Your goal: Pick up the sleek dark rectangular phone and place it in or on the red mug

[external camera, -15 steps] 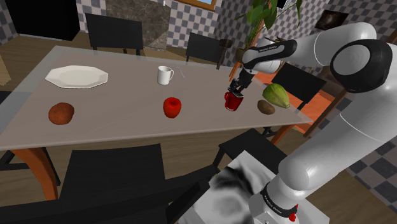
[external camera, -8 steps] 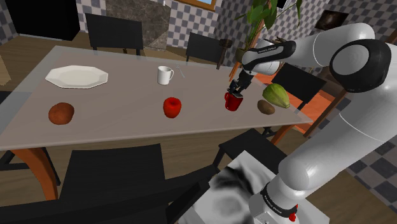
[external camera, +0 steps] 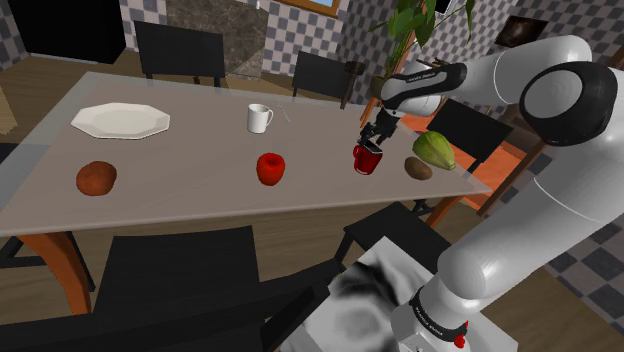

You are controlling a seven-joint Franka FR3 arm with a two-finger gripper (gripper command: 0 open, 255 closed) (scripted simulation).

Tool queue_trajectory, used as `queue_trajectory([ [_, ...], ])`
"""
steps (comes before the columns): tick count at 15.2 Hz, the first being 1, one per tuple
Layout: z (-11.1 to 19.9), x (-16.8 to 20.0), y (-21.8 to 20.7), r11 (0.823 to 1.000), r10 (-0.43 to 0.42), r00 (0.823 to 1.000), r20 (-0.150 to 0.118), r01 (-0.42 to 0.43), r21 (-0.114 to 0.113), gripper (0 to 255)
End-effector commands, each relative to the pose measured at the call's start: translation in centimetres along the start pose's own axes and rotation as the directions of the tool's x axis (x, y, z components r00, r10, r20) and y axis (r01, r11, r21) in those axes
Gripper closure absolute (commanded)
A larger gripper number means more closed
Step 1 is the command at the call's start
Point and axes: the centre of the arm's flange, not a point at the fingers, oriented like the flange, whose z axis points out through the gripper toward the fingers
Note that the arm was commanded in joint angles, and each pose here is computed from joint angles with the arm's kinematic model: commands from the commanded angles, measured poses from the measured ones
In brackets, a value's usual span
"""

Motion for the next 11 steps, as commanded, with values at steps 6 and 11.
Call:
queue_trajectory([
  [6,-4.4,-0.1,0.0,1.0,0.0,1.0,0.0,0.0,0.0,0],
  [11,-4.4,-0.1,0.0,1.0,0.0,1.0,0.0,0.0,0.0,0],
])
